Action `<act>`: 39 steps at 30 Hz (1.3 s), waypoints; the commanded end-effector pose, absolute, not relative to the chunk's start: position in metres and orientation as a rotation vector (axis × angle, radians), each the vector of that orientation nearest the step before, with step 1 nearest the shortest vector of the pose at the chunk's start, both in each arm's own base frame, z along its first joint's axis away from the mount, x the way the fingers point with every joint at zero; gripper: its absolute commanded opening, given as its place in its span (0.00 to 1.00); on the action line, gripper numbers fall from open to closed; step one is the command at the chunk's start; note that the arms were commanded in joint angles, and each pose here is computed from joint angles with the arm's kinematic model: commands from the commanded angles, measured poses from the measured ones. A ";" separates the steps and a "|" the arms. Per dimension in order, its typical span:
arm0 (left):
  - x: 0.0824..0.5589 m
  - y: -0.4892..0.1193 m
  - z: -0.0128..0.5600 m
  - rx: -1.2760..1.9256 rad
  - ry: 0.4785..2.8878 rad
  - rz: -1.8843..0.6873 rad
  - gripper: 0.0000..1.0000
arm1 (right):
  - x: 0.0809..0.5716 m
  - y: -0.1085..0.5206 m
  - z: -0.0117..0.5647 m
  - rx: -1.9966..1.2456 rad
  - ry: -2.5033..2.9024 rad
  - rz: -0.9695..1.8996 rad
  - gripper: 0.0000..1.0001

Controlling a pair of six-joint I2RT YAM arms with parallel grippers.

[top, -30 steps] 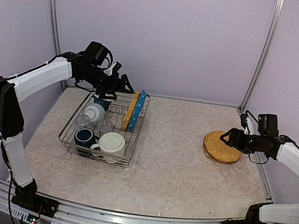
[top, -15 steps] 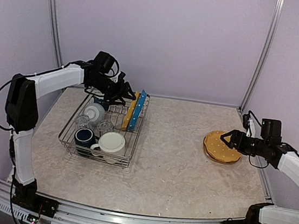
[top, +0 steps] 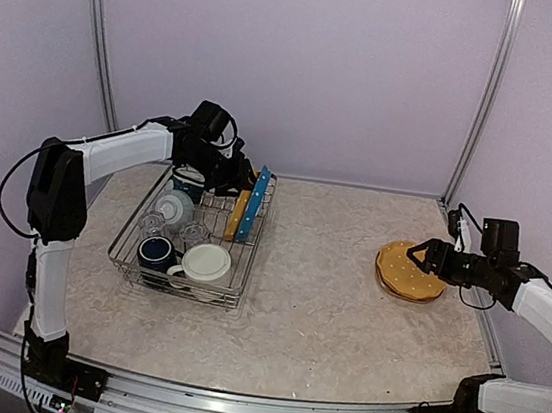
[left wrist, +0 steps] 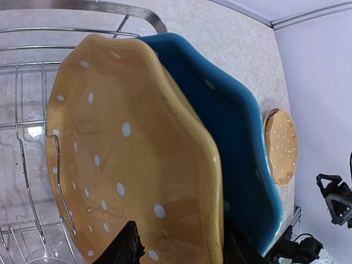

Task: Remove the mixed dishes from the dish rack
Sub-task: Grab the plate from the dish rack.

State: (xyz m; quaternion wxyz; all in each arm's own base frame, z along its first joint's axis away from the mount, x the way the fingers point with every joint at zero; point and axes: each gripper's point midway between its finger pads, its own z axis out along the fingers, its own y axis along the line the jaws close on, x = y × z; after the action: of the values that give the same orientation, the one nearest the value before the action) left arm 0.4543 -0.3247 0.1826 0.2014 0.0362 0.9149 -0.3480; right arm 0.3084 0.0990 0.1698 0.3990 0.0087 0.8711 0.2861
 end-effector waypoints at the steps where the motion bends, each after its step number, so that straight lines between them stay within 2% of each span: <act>1: 0.460 -0.317 0.170 0.090 2.579 -0.737 0.47 | 0.310 0.098 0.175 0.005 2.189 0.693 0.77; 4: 0.460 -0.306 0.166 0.075 2.595 -0.615 0.43 | 0.309 0.098 0.173 0.009 2.199 0.691 0.77; 10: 0.456 -0.278 0.163 0.054 2.602 -0.436 0.41 | 0.310 0.099 0.174 0.009 2.190 0.696 0.77; 16: 0.457 -0.266 0.168 0.000 2.604 -0.406 0.34 | 0.310 0.102 0.173 0.011 2.191 0.709 0.77; 25: 0.462 -0.291 0.166 0.027 2.612 -0.468 0.31 | 0.311 0.104 0.169 0.011 2.204 0.707 0.77; 30: 0.466 -0.290 0.156 0.015 2.635 -0.447 0.22 | 0.310 0.103 0.166 0.018 2.222 0.695 0.77; 35: 0.466 -0.291 0.152 0.016 2.640 -0.451 0.19 | 0.310 0.103 0.164 0.009 2.225 0.690 0.77; 37: 0.465 -0.292 0.151 0.014 2.645 -0.461 0.20 | 0.311 0.104 0.163 0.013 2.237 0.690 0.77; 39: 0.465 -0.292 0.148 0.013 2.652 -0.455 0.28 | 0.312 0.105 0.164 0.017 2.235 0.702 0.77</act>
State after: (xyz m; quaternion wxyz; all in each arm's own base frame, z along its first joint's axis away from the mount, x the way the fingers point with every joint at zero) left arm 0.4657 -0.3069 0.1811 0.2596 0.0381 0.9441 -0.1994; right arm 0.3099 0.1008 0.1619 0.3911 0.0110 0.8782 0.2752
